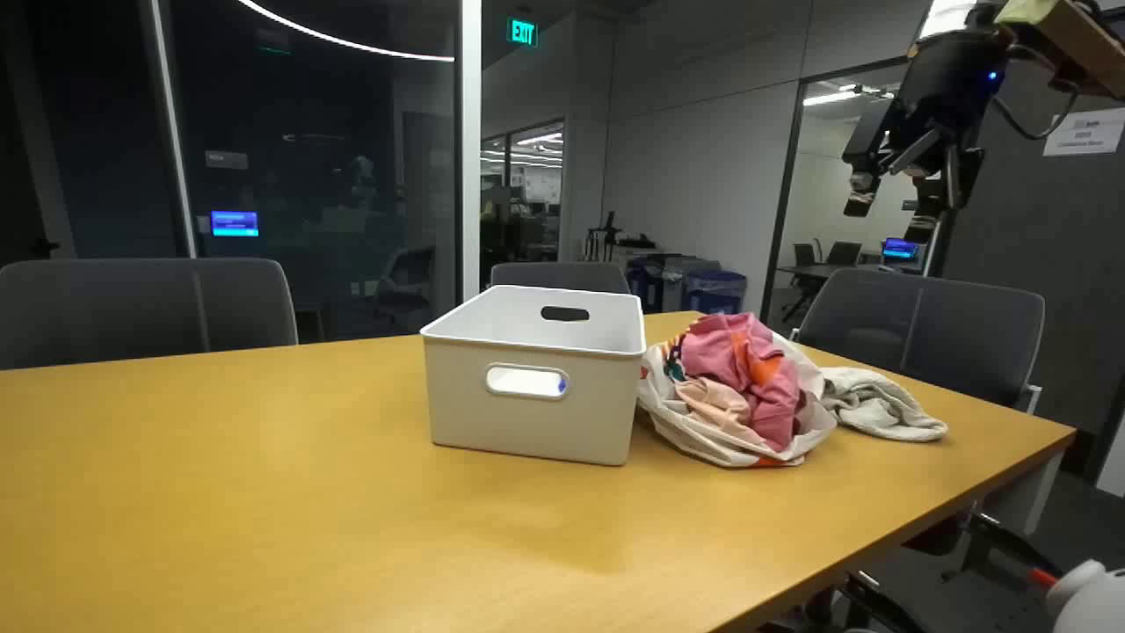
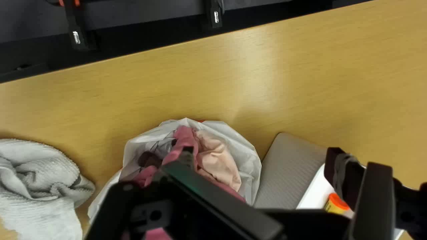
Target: Remove the objects inside the plastic bag and place them inside the box on the table
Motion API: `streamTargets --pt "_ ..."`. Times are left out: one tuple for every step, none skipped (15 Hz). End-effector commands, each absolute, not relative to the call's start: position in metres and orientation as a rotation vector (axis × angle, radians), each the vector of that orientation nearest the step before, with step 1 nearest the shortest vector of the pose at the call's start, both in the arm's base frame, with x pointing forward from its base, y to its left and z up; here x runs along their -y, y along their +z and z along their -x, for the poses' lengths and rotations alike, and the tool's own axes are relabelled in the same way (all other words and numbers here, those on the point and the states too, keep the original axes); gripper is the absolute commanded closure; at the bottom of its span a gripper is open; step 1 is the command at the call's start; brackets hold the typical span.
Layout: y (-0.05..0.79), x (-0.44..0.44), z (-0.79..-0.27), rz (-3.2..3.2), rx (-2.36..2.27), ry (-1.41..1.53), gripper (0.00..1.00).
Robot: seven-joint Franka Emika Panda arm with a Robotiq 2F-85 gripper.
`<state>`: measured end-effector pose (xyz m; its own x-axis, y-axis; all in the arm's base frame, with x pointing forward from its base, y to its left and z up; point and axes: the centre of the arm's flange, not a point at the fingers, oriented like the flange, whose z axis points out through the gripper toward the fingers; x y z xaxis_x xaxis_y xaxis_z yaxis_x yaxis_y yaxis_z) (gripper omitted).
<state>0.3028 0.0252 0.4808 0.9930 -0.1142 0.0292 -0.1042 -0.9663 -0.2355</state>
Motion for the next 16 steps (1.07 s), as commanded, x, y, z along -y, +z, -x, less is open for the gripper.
streamTargets --pt "0.482 -0.025 -0.303 2.900 -0.161 -0.068 0.00" --pt "0.484 -0.025 -0.303 2.900 -0.160 -0.073 0.00" --pt "0.485 -0.025 -0.303 2.899 -0.159 -0.077 0.00" --pt "0.485 -0.025 -0.303 2.899 -0.159 -0.078 0.00" --pt "0.485 -0.025 -0.303 2.899 -0.159 -0.078 0.00" --pt "0.485 -0.025 -0.303 2.899 -0.159 -0.078 0.00" --pt "0.486 -0.032 -0.310 2.868 -0.130 -0.095 0.00" --pt "0.482 -0.035 -0.316 2.869 -0.117 -0.110 0.00" --pt "0.476 -0.035 -0.326 2.861 -0.109 -0.113 0.00" --pt "0.468 -0.037 -0.335 2.860 -0.094 -0.113 0.00" --pt "0.461 -0.038 -0.343 2.874 -0.087 -0.128 0.00" --pt "0.452 -0.039 -0.354 2.897 -0.080 -0.134 0.00" --pt "0.443 -0.038 -0.364 2.917 -0.081 -0.134 0.00" --pt "0.432 -0.038 -0.375 2.940 -0.085 -0.122 0.00" --pt "0.423 -0.037 -0.384 2.966 -0.081 -0.125 0.00" --pt "0.410 -0.038 -0.394 2.984 -0.077 -0.109 0.00"
